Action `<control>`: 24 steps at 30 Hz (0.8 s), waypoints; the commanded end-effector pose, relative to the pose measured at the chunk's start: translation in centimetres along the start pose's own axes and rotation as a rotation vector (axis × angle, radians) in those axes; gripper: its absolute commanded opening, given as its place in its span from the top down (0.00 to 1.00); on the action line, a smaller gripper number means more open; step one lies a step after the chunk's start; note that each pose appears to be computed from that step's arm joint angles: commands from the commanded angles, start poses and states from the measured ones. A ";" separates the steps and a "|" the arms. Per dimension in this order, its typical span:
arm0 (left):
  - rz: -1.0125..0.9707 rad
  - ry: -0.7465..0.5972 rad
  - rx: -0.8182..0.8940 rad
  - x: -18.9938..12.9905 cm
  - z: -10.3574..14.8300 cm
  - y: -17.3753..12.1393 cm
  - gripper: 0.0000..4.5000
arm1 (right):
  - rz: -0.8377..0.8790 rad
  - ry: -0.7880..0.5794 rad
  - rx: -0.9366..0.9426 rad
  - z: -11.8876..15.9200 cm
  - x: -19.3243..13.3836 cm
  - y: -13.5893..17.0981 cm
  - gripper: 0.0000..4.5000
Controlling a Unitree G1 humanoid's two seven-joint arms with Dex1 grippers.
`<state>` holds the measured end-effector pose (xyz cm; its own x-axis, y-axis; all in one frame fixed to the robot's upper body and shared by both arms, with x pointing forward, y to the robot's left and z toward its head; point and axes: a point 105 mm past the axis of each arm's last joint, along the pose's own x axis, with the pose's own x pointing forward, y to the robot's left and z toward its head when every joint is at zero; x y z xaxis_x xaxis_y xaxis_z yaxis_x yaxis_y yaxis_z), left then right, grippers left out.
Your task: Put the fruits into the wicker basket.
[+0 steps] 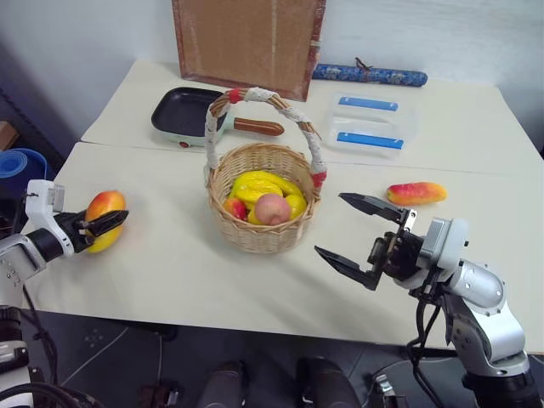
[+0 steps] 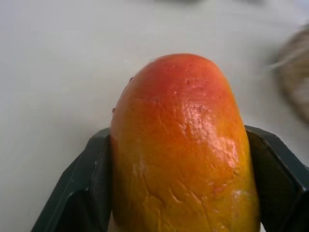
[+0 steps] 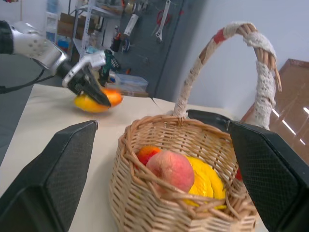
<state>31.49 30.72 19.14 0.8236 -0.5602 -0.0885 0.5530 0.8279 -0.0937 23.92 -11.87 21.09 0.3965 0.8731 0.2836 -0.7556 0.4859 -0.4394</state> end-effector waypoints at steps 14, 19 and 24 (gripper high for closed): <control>-0.376 0.050 0.441 15.8 6.4 -15.5 0.13 | -0.124 0.115 -0.072 0.8 -2.6 0.7 0.00; -0.397 0.032 0.422 13.8 7.0 -14.8 0.01 | -0.287 0.204 -0.079 0.2 -5.8 -0.1 0.00; -0.500 0.034 0.439 9.4 5.5 -12.9 0.01 | -0.512 0.386 -0.113 -1.6 -13.4 -1.1 0.00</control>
<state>34.35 14.00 23.86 0.5018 -0.8414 -0.2005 0.8602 0.4612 0.2176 21.06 -21.27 16.60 0.8161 0.5575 0.1524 -0.4687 0.7926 -0.3900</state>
